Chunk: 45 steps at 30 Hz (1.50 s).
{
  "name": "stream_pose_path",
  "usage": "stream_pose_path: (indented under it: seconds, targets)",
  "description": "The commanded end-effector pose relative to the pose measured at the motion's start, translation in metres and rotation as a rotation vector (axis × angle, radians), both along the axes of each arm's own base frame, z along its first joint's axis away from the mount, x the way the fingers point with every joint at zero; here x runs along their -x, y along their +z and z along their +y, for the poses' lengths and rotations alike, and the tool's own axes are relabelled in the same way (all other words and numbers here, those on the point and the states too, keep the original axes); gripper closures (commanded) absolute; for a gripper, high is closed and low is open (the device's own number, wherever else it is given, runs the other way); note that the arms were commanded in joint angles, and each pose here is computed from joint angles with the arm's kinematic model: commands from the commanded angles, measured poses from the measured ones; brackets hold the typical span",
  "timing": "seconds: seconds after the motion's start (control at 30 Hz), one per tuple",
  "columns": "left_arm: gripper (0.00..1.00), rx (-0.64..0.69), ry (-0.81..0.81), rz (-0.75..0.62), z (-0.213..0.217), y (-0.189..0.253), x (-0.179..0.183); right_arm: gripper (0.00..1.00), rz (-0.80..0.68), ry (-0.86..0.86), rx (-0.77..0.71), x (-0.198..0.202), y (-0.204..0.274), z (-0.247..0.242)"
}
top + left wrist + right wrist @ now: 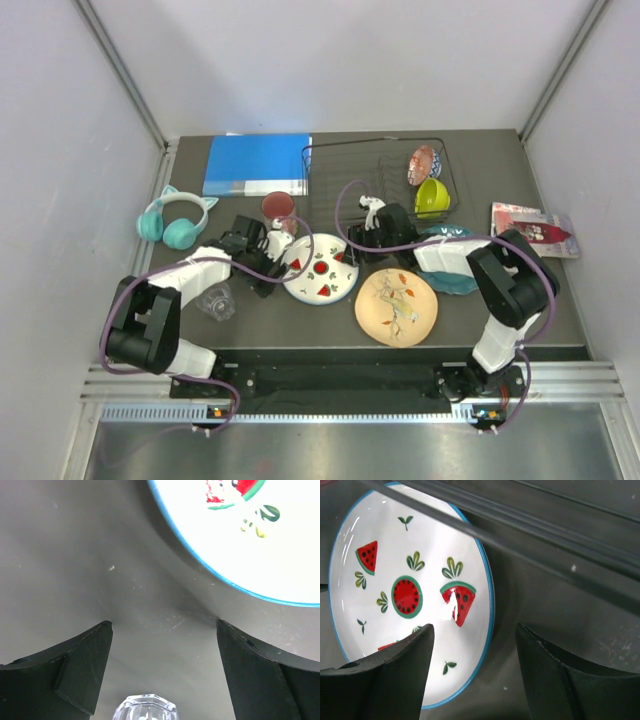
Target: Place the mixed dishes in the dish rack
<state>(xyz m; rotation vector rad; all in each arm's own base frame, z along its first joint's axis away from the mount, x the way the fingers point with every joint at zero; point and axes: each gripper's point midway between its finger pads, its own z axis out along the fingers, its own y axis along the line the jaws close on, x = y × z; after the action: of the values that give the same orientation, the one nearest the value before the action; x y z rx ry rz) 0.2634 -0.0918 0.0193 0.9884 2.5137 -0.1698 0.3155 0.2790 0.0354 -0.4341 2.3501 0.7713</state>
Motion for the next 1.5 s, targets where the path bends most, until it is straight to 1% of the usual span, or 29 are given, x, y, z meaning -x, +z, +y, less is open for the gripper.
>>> stream_pose_path:
  seconds: [0.0,0.23,0.37,0.53,0.67,0.73,0.77,0.8,0.87,0.9,0.97,1.0,1.03,1.1,1.23,1.3,1.47]
  targets:
    - [0.11,-0.049,-0.074,-0.033,-0.007,-0.007,0.000,0.35,0.048,0.005,-0.014,0.001,-0.018,0.006]
    - [0.11,-0.057,-0.108,-0.049,-0.026,-0.014,-0.006,0.42,0.084,0.035,-0.040,0.011,-0.026,0.014]
    - [0.11,-0.035,-0.135,-0.057,-0.046,-0.017,-0.009,0.46,0.105,0.059,-0.048,0.020,-0.029,0.016]
    - [0.11,-0.028,-0.188,-0.063,-0.071,-0.028,-0.001,0.49,0.131,0.098,-0.046,0.033,-0.033,0.018]
    - [0.11,-0.033,-0.198,-0.063,-0.080,-0.035,0.003,0.51,0.135,0.122,-0.041,0.041,-0.031,0.020]
    - [0.11,-0.025,-0.197,-0.064,-0.084,-0.035,0.003,0.53,0.140,0.140,-0.037,0.045,-0.029,0.021]
    - [0.11,-0.023,-0.198,-0.068,-0.085,-0.034,0.002,0.55,0.128,0.155,-0.040,0.045,-0.024,0.025]
    - [0.11,-0.023,-0.198,-0.069,-0.085,-0.035,0.002,0.60,0.116,0.171,-0.037,0.046,-0.020,0.027]
    - [0.11,-0.021,-0.195,-0.074,-0.087,-0.034,0.001,0.67,0.115,0.199,-0.031,0.052,-0.015,0.031]
    - [0.11,-0.022,-0.191,-0.074,-0.087,-0.034,0.000,0.74,0.111,0.222,-0.035,0.055,-0.012,0.034]
    - [0.11,-0.020,-0.190,-0.083,-0.088,-0.032,-0.002,0.81,0.103,0.257,-0.035,0.061,-0.003,0.041]
    - [0.11,-0.019,-0.188,-0.083,-0.088,-0.033,-0.002,0.87,0.096,0.277,-0.038,0.064,0.001,0.044]
    - [0.11,-0.016,-0.187,-0.087,-0.089,-0.032,-0.003,0.90,0.089,0.287,-0.041,0.065,0.006,0.046]
    - [0.11,-0.016,-0.188,-0.088,-0.090,-0.031,-0.004,0.93,0.075,0.316,-0.046,0.071,0.017,0.050]
    - [0.11,-0.014,-0.186,-0.098,-0.092,-0.029,-0.008,0.98,0.041,0.338,-0.072,0.073,0.038,0.055]
    - [0.11,-0.013,-0.189,-0.101,-0.092,-0.028,-0.008,1.00,0.057,0.345,-0.068,0.078,0.040,0.052]
    - [0.11,-0.021,-0.189,-0.100,-0.091,-0.029,-0.008,1.00,0.009,0.375,-0.118,0.082,0.066,0.058]
